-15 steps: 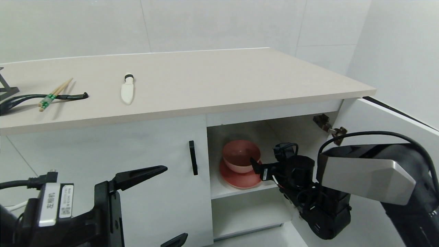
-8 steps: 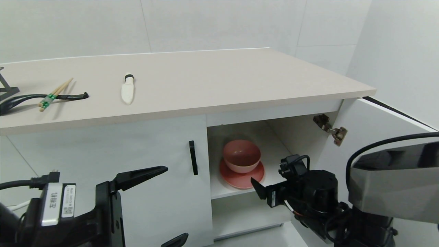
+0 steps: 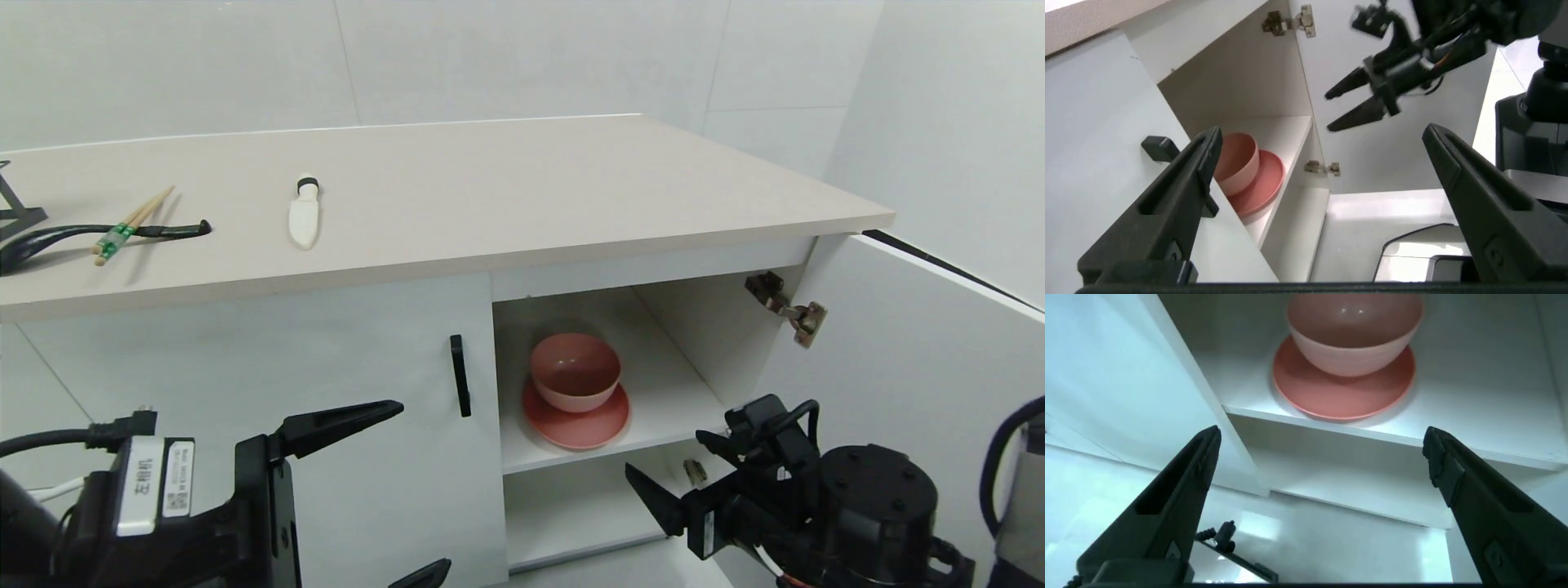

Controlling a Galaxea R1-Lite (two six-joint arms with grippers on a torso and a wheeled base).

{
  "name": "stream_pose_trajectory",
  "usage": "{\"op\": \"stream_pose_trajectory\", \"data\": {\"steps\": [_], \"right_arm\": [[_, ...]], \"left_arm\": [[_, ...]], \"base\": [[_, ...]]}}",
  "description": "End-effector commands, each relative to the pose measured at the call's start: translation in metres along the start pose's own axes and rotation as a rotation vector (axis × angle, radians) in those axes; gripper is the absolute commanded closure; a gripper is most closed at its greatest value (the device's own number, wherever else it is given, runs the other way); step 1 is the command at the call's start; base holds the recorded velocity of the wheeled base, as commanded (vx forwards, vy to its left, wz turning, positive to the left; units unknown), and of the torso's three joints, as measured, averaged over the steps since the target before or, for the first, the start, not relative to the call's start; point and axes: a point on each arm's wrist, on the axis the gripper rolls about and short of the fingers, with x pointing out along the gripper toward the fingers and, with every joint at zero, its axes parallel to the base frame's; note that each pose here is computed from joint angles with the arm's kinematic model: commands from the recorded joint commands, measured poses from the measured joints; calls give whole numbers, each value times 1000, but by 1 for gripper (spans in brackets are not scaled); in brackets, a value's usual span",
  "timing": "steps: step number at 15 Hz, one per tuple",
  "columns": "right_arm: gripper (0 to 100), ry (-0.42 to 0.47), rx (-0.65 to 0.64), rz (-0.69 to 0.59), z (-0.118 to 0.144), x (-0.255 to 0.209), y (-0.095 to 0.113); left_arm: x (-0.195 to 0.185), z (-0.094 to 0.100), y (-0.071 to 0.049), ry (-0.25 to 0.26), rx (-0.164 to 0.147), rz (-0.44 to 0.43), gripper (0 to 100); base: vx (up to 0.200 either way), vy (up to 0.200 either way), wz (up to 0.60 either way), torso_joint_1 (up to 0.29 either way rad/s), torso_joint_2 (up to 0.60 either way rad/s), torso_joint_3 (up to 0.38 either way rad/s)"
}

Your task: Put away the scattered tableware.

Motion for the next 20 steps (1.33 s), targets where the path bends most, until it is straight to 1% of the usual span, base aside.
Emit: {"op": "stream_pose_trajectory", "data": {"steps": [1, 2, 3, 4, 5, 6, 7, 8, 10, 12, 13, 14, 15, 16, 17, 18, 19, 20], "right_arm": [[0, -34, 3, 18, 8, -20, 0], [0, -28, -3, 31, 7, -32, 0], [0, -54, 0, 36, 11, -36, 3], [0, -88, 9, 13, 16, -40, 2], [0, -138, 34, 4, 25, -47, 1], [0, -207, 58, -14, 36, -56, -4], [0, -283, 76, -3, 48, -69, -6], [0, -345, 84, 3, 57, -80, -7], [0, -471, 62, 11, 72, -105, -11], [0, -488, 4, -12, 74, -126, -17], [0, -487, -37, -25, 73, -134, -19], [0, -484, -64, -35, 72, -139, -21], [0, -484, -64, -35, 72, -139, -21], [0, -470, -107, -75, 70, -149, -27], [0, -456, -105, -119, 68, -153, -32], [0, -441, -93, -169, 64, -159, -39], [0, -436, -93, -218, 61, -167, -45], [0, -437, -91, -250, 59, -172, -48]], "left_arm": [[1, -1, 0, 6, -4, -1, 0], [1, -2, 0, 10, -6, -2, 0], [1, -2, 0, 11, -6, -2, 0], [1, -2, 0, 12, -7, -4, 0], [2, -3, -1, 15, -10, -11, 0], [1, -2, -1, 16, -9, -13, 0], [1, -1, -1, 10, -5, -7, 0], [-1, 1, -1, -1, 2, -3, 0], [-9, 12, -2, -56, 32, 12, 0], [-20, 25, -5, -122, 69, 47, 0], [-23, 28, -6, -133, 73, 81, 0], [-26, 30, -6, -131, 69, 116, 0], [-26, 30, -6, -131, 69, 116, 0], [-31, 30, -6, -108, 5, 220, 0], [-33, 31, -5, -104, -16, 299, 0], [-37, 34, -4, -114, -33, 393, 0], [-42, 36, -4, -124, -47, 460, 0], [-45, 37, -5, -128, -57, 489, 0]], "base": [[0, 0, 0, 0, 0, 0], [0, 0, 0, 0, 0, 0], [0, 0, 0, 0, 0, 0], [0, 0, 0, 0, 0, 0], [0, 0, 0, 0, 0, 0], [0, 0, 0, 0, 0, 0], [0, 0, 0, 0, 0, 0], [0, 0, 0, 0, 0, 0], [0, 0, 0, 0, 0, 0], [0, 0, 0, 0, 0, 0], [0, 0, 0, 0, 0, 0], [0, 0, 0, 0, 0, 0], [0, 0, 0, 0, 0, 0], [0, 0, 0, 0, 0, 0], [0, 0, 0, 0, 0, 0], [0, 0, 0, 0, 0, 0], [0, 0, 0, 0, 0, 0], [0, 0, 0, 0, 0, 0]]}}
